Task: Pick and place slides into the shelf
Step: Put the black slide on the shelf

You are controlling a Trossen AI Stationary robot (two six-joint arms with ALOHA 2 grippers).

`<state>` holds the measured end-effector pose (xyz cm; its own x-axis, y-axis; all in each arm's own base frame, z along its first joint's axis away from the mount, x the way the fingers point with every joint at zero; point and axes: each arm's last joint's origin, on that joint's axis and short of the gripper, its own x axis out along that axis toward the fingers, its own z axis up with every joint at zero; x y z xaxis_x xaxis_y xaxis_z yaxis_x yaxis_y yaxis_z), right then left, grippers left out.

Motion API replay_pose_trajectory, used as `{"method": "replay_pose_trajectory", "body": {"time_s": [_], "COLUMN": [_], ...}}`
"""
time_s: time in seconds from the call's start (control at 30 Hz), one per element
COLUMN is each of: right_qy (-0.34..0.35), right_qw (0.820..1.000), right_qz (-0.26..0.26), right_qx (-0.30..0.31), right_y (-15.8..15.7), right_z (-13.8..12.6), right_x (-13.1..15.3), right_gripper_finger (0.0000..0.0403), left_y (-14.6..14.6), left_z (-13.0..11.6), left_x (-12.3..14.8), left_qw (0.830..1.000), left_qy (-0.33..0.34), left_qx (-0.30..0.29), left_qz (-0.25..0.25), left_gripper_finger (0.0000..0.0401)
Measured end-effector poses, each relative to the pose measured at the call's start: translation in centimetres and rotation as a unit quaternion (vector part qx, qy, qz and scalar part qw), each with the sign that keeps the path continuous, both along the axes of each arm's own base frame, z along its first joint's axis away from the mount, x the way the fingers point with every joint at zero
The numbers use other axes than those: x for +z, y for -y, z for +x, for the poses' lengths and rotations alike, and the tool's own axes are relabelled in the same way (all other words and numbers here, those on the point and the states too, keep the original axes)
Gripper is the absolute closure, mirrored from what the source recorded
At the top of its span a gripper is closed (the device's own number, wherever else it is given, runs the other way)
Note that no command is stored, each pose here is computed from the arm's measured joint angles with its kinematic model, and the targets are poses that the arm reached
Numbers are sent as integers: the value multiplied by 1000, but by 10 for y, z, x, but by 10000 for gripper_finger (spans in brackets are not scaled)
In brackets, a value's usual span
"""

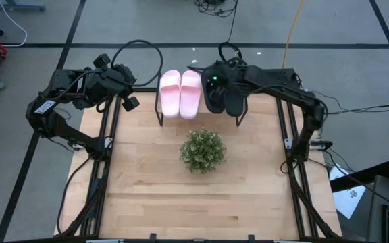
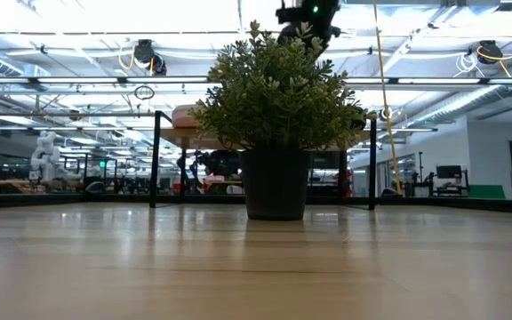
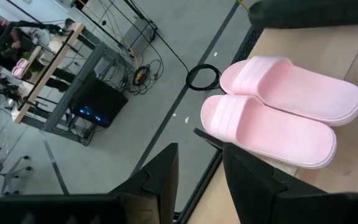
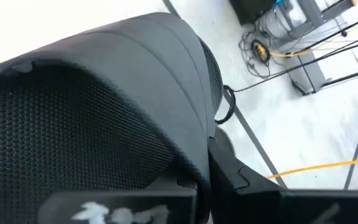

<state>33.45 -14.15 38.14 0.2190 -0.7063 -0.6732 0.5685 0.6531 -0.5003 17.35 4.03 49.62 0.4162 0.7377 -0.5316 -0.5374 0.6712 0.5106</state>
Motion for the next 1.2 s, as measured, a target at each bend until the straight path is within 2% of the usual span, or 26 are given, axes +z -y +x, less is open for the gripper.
{"method": "replay_pose_trajectory", "body": {"time_s": [0.4,0.57,0.9,1.2], "right_qy": [-80,-92,-83,-126], "right_qw": [997,996,996,991], "right_qz": [8,-3,-7,10], "right_qx": [-20,-18,-26,-31], "right_y": [32,37,45,45], "right_z": [21,28,27,22], "right_x": [-46,-55,-56,-86], "right_gripper_finger": [403,403,403,403], "left_y": [0,0,0,0], "left_z": [0,0,0,0], "left_x": [0,0,0,0], "left_qw": [1000,1000,1000,1000], "left_qy": [-2,-2,-2,-5], "left_qx": [1,1,1,-1], "left_qz": [3,3,3,5], "left_gripper_finger": [267,267,267,267]}}
